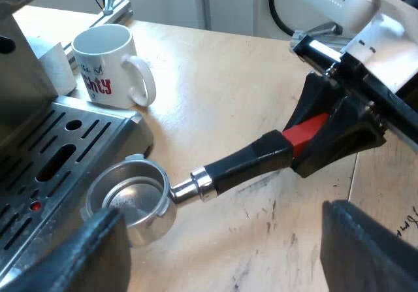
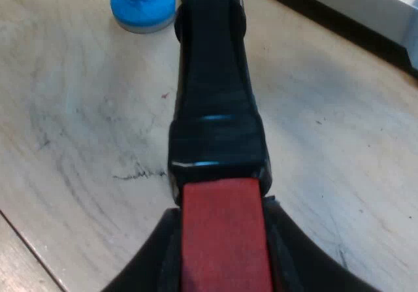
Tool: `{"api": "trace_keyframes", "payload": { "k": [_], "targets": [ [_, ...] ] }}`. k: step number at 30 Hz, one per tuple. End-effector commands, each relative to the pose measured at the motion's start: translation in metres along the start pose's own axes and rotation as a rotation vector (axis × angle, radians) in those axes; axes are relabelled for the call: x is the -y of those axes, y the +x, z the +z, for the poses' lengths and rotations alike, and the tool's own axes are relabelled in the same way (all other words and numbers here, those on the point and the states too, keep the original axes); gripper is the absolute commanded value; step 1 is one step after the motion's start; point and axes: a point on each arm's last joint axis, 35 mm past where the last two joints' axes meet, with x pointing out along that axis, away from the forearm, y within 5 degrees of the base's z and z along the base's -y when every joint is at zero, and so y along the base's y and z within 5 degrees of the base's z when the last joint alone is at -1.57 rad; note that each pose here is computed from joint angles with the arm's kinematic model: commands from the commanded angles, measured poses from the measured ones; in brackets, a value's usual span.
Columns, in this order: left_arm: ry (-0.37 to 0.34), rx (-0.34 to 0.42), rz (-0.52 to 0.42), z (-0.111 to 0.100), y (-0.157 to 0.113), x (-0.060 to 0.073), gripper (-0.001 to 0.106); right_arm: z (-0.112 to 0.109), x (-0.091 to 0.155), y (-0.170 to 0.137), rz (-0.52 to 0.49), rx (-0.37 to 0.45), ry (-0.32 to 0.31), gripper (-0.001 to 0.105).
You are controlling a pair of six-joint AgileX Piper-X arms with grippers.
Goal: Grind coffee beans and then tamp
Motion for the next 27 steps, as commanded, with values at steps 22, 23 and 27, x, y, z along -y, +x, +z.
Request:
{"api": "trace_keyframes", "payload": {
  "k": [22,23,27],
  "targets": [
    [-0.006,0.009,-0.009,0.001,-0.001,0.001,0.064,-0.01,0.025,0.018,0.044,0.01,-0.039,0.0],
    [-0.006,0.009,-0.009,0.001,-0.001,0.001,0.064,-0.009,0.026,0.018,0.038,0.021,-0.057,0.0],
    [-0.006,0.009,-0.009,0.001,-0.001,0.001,0.064,-0.005,0.031,0.021,0.002,0.045,-0.03,0.0]
  ]
}}
